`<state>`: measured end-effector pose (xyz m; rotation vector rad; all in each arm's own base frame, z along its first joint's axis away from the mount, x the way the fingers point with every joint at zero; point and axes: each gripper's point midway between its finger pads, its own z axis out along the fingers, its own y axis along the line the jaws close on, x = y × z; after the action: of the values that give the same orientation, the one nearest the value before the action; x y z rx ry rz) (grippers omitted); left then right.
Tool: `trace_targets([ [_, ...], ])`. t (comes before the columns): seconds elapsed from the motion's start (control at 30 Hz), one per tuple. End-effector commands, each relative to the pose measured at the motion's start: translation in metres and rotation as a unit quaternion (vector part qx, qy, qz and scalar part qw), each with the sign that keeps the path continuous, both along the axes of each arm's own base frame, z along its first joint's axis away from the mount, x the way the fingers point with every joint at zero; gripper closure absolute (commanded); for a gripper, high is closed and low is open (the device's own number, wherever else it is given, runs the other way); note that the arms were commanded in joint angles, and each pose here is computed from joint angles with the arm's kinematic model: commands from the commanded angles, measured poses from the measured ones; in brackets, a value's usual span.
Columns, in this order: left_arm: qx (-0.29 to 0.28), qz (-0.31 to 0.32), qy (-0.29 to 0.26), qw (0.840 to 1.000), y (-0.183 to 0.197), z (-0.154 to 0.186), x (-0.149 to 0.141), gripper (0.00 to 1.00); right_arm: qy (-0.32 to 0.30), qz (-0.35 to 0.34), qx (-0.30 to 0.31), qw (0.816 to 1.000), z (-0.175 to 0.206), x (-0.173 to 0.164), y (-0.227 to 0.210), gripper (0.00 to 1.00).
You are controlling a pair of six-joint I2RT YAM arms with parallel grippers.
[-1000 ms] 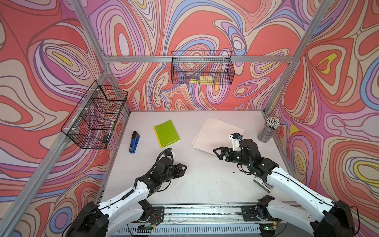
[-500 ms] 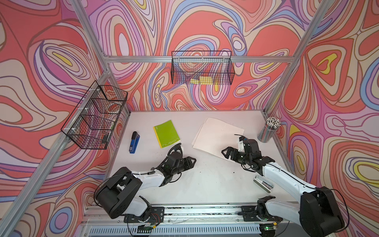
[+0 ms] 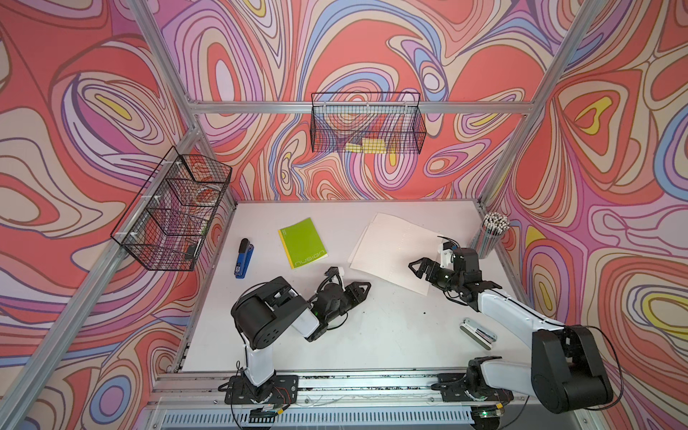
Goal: Close the notebook
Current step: Close the notebook at the center of the board.
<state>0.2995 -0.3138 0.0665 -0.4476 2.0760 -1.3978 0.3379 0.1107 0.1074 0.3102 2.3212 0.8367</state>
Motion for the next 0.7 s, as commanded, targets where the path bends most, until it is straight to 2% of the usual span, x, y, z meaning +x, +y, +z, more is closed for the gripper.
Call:
trace_targets([
  [0.0, -0.05, 0.034, -0.015, 0.998, -0.005, 0.017, 0.016, 0.55, -0.009, 0.004, 0.003, 1.0, 0.006, 0.007, 0.001, 0.02],
  [0.13, -0.052, 0.042, -0.012, 0.998, -0.015, 0.013, 0.026, 0.57, -0.013, -0.002, 0.008, 1.0, 0.007, 0.007, 0.001, 0.02],
  [0.23, -0.054, 0.063, 0.007, 0.997, -0.011, -0.001, 0.029, 0.59, -0.004, 0.002, 0.011, 1.0, 0.004, 0.006, 0.002, 0.01],
  [0.4, -0.046, 0.087, 0.007, 0.995, -0.007, -0.009, 0.036, 0.65, -0.004, 0.002, 0.009, 1.0, 0.002, 0.003, 0.001, 0.02],
  [0.67, -0.049, 0.103, 0.02, 0.993, -0.009, -0.02, 0.043, 0.65, -0.007, 0.007, 0.021, 1.0, 0.007, 0.007, 0.005, 0.02],
])
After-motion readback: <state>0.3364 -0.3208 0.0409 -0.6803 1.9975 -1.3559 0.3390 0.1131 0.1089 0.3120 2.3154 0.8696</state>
